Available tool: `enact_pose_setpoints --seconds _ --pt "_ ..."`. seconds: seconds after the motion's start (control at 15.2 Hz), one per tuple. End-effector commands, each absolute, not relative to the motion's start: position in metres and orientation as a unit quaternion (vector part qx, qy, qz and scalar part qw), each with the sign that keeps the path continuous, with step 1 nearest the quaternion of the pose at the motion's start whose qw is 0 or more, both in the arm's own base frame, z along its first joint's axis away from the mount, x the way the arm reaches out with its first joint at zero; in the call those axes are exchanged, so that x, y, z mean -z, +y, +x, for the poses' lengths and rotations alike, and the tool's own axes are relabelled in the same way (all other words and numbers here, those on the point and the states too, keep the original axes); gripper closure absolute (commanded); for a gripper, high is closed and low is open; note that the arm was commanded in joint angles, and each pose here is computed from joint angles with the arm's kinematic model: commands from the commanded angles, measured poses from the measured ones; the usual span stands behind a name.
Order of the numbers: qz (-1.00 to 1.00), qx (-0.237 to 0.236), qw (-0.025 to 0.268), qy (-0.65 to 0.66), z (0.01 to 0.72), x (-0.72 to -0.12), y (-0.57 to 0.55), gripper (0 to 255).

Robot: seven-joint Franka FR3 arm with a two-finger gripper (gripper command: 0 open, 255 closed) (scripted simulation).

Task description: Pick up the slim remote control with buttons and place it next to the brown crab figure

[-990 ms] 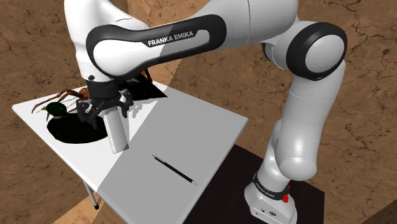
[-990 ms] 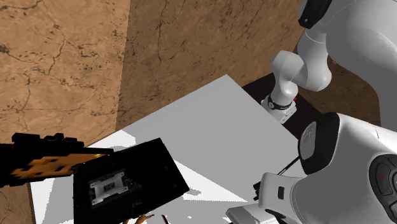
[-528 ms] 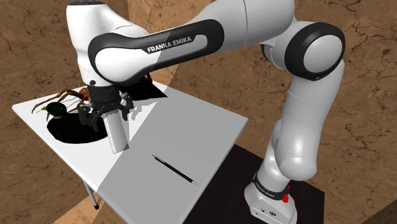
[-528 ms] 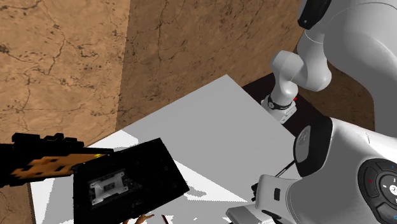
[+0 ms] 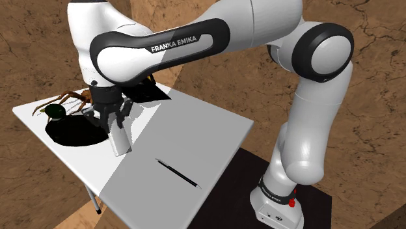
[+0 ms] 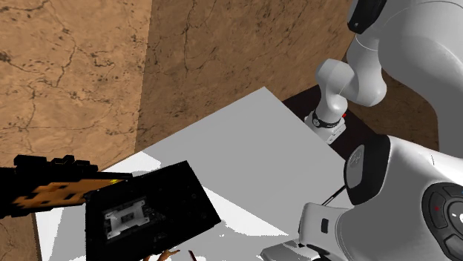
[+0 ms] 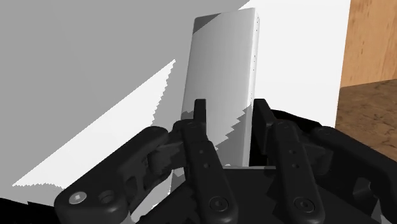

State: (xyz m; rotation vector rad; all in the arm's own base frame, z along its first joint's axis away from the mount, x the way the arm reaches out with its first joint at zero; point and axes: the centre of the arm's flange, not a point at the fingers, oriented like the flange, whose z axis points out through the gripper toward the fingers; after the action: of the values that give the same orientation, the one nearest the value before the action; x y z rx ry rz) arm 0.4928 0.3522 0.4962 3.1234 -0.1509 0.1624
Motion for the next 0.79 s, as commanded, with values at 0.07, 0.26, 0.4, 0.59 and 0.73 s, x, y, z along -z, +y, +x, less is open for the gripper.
enact_pose_setpoints --seconds 0.07,0.26,0.4,0.59,0.73 --pt "0.998 -0.049 0.007 -0.048 0.492 -0.492 0.353 255" --pt "0.998 -0.049 0.007 -0.048 0.493 -0.497 0.352 255" --pt "0.998 -0.049 0.007 -0.048 0.493 -0.507 0.352 255" --pt "0.990 -0.097 -0.029 -0.095 0.487 -0.501 0.335 0" --pt "0.958 -0.191 -0.099 -0.188 0.473 -0.491 0.304 0"
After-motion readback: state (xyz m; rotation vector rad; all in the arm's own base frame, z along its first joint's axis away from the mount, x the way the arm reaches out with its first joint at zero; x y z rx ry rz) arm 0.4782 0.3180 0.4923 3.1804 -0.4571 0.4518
